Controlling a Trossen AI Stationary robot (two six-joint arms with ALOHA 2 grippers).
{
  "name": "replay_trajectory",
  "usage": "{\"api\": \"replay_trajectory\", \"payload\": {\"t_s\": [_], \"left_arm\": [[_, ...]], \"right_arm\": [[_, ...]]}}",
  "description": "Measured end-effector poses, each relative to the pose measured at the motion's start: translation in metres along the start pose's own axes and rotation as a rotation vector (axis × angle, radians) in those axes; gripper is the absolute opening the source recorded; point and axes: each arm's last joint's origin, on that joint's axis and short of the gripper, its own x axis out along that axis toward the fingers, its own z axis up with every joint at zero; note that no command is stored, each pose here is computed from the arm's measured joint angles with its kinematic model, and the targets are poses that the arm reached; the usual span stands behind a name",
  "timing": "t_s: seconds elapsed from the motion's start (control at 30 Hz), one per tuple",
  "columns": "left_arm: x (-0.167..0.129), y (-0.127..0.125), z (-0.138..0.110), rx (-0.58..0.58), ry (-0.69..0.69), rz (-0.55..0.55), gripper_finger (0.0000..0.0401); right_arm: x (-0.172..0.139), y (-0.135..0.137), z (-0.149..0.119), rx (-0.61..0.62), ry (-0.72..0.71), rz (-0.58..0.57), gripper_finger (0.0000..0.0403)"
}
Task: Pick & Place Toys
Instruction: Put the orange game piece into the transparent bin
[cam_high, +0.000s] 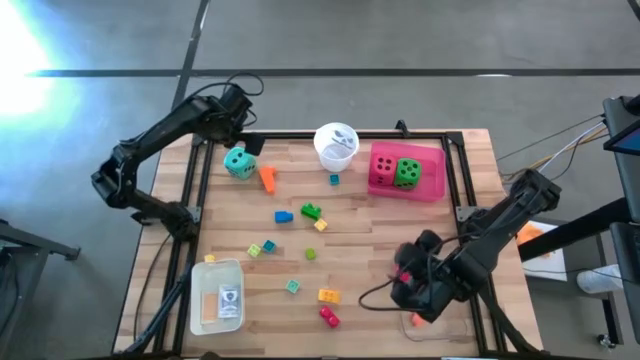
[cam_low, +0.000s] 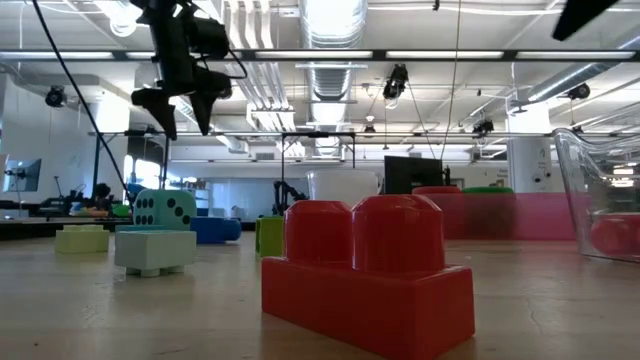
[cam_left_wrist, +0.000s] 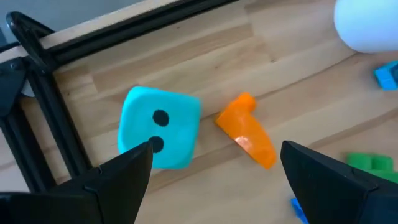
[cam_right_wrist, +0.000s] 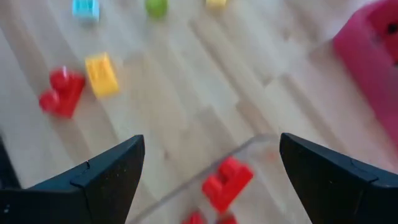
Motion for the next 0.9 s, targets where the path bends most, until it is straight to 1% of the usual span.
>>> {"api": "replay_trajectory", "payload": {"t_s": [0.17, 0.27, 0.4, 0.57, 0.67, 0.8, 0.9], "left_arm": [[0.000, 0.001, 0.000, 0.000, -0.002, 0.032, 0.0355], [0.000, 0.002, -0.004, -0.004, 0.038, 0.029, 0.0355], [0.000, -0.006, -0.010, 0.016, 0.095, -0.043, 0.0355], [0.002, -0.022, -0.015, 0.046, 0.101, -0.056, 0.0355], [0.013, -0.036, -0.018, 0.062, 0.141, -0.045, 0.0355], [0.032, -0.055, -0.020, -0.018, 0.201, -0.011, 0.0355], [0.047, -0.066, -0.017, -0.011, 0.200, -0.001, 0.0355]], "right_arm": [[-0.005, -0.008, 0.012, 0.051, -0.153, -0.026, 0.0365], [-0.003, -0.014, 0.022, 0.097, -0.202, -0.052, 0.0365], [0.004, -0.020, 0.035, 0.084, -0.210, -0.091, 0.0365], [0.011, -0.026, 0.048, 0.056, -0.213, -0.124, 0.0365], [0.013, -0.028, 0.052, 0.041, -0.218, -0.130, 0.0365], [0.014, -0.029, 0.054, 0.036, -0.217, -0.137, 0.0365], [0.014, -0.029, 0.054, 0.048, -0.218, -0.135, 0.0365]]}}
